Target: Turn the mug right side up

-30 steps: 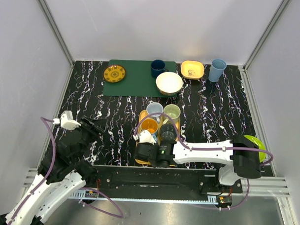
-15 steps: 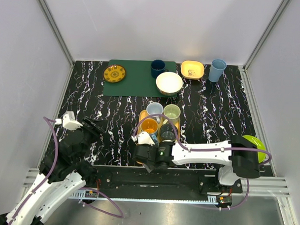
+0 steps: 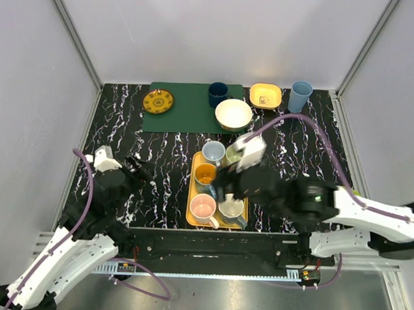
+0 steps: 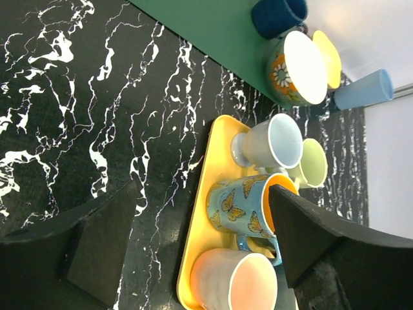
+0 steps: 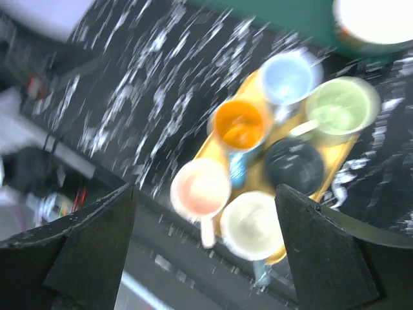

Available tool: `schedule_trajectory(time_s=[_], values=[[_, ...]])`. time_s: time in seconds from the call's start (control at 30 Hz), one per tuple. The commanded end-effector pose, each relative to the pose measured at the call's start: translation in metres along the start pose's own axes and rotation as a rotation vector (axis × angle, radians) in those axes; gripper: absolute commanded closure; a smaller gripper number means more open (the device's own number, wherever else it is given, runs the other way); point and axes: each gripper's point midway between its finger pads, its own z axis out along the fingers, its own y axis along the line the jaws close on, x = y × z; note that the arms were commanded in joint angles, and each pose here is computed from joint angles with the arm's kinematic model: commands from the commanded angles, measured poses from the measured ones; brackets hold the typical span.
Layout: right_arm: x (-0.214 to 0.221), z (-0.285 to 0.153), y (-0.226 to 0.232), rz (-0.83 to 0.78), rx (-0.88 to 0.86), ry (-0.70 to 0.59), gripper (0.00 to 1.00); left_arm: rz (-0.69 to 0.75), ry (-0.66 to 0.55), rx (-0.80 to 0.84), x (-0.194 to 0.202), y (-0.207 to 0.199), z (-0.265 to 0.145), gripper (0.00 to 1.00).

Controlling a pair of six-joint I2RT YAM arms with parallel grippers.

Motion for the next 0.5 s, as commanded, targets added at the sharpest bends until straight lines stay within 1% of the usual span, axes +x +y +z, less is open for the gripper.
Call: schedule_trajectory(time_s=[0.0, 0.07, 0.1, 0.17, 0.2, 0.3, 0.37, 0.4, 0.47], values=[[-0.047, -0.011, -0.111, 0.144, 0.321, -0.210, 0.07, 0.050, 0.026, -0.041, -0.003, -0.009, 0.008, 0.12], [-0.048, -0.004, -0.155, 0.259, 0.375, -0.205, 0.07, 0.066, 0.058, -0.065, 0.003, -0.008, 0.013, 0.10], [-0.032, 0.006, -0.173, 0.273, 0.413, -0.168, 0.06, 0.081, 0.081, -0.086, 0.007, -0.009, 0.018, 0.09], [-0.020, 0.020, -0.186, 0.314, 0.416, -0.124, 0.05, 0.095, 0.110, -0.107, 0.013, -0.008, 0.021, 0.08], [-0.006, 0.027, -0.201, 0.331, 0.457, -0.095, 0.05, 0.103, 0.127, -0.118, 0.017, -0.008, 0.025, 0.08], [0.008, 0.039, -0.206, 0.352, 0.459, -0.090, 0.05, 0.107, 0.152, -0.112, 0.022, -0.012, 0.028, 0.08], [0.003, 0.035, -0.207, 0.366, 0.456, -0.137, 0.05, 0.122, 0.154, -0.081, 0.023, -0.016, 0.029, 0.10], [0.005, 0.034, -0.209, 0.369, 0.459, -0.149, 0.05, 0.124, 0.153, -0.079, 0.023, -0.015, 0.029, 0.10], [-0.003, 0.024, -0.213, 0.377, 0.456, -0.225, 0.05, 0.146, 0.152, -0.050, 0.023, -0.019, 0.028, 0.07]])
